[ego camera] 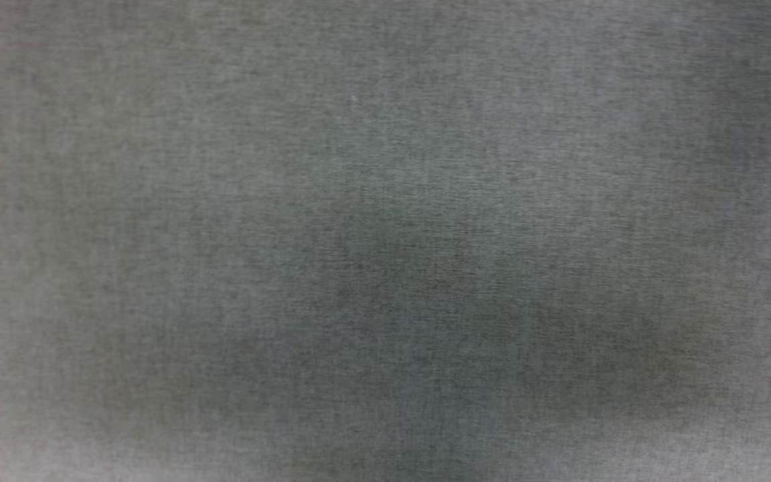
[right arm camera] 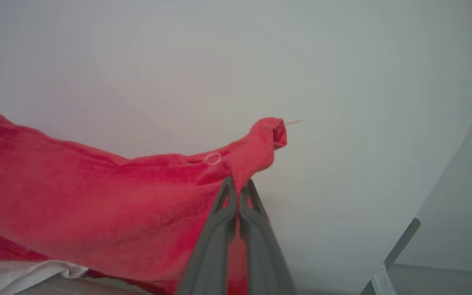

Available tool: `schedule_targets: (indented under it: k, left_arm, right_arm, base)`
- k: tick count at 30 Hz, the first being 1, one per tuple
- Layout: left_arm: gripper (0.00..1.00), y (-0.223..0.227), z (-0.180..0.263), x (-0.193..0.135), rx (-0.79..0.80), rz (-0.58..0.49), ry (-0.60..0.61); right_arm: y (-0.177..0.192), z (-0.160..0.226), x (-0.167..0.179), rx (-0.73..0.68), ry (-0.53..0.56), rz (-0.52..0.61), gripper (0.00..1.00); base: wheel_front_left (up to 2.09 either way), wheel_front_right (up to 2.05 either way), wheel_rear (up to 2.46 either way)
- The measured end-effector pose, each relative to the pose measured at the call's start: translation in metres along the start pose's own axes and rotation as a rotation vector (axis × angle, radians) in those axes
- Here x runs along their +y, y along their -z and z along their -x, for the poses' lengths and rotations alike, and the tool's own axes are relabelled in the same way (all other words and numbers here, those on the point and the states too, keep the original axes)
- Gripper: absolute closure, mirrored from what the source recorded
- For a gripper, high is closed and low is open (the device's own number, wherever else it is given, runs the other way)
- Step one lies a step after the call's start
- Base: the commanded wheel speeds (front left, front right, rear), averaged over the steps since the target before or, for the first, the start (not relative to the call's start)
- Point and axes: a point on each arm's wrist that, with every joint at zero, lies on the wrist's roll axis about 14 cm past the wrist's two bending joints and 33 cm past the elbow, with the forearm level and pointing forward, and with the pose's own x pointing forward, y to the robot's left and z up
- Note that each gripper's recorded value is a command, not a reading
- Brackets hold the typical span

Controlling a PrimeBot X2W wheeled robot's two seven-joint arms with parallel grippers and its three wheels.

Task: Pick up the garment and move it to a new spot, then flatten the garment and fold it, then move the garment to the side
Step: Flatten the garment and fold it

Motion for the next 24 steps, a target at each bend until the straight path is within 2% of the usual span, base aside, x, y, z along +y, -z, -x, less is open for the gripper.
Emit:
schedule_targets:
  k: [3, 6, 10, 15, 24]
  left_arm:
    - [1.00, 0.042, 0.022, 0.000, 0.114, -0.001, 0.012]
    - [1.00, 0.062, 0.044, 0.003, 0.197, 0.034, 0.002]
    - [1.00, 0.080, 0.080, 0.002, 0.322, -0.018, 0.023]
    - [1.00, 0.075, 0.127, 0.006, 0.420, -0.062, 0.009]
    - [1.00, 0.064, 0.223, -0.009, 0.517, -0.018, -0.004]
  right_arm:
    - [0.018, 0.005, 0.014, 0.054, -0.021, -0.023, 1.00]
    - [0.024, 0.014, 0.022, 0.086, -0.041, -0.016, 1.00]
    - [0.028, 0.035, 0.021, 0.136, -0.047, -0.001, 1.00]
    - [0.024, 0.070, 0.024, 0.198, -0.055, -0.022, 1.00]
    - [0.022, 0.159, 0.032, 0.255, -0.160, -0.015, 1.00]
  base:
    - [0.00, 0.00, 0.00]
    - [0.00, 0.00, 0.00]
    - [0.00, 0.00, 0.00]
    - [0.00, 0.00, 0.00]
    - [0.00, 0.00, 0.00]
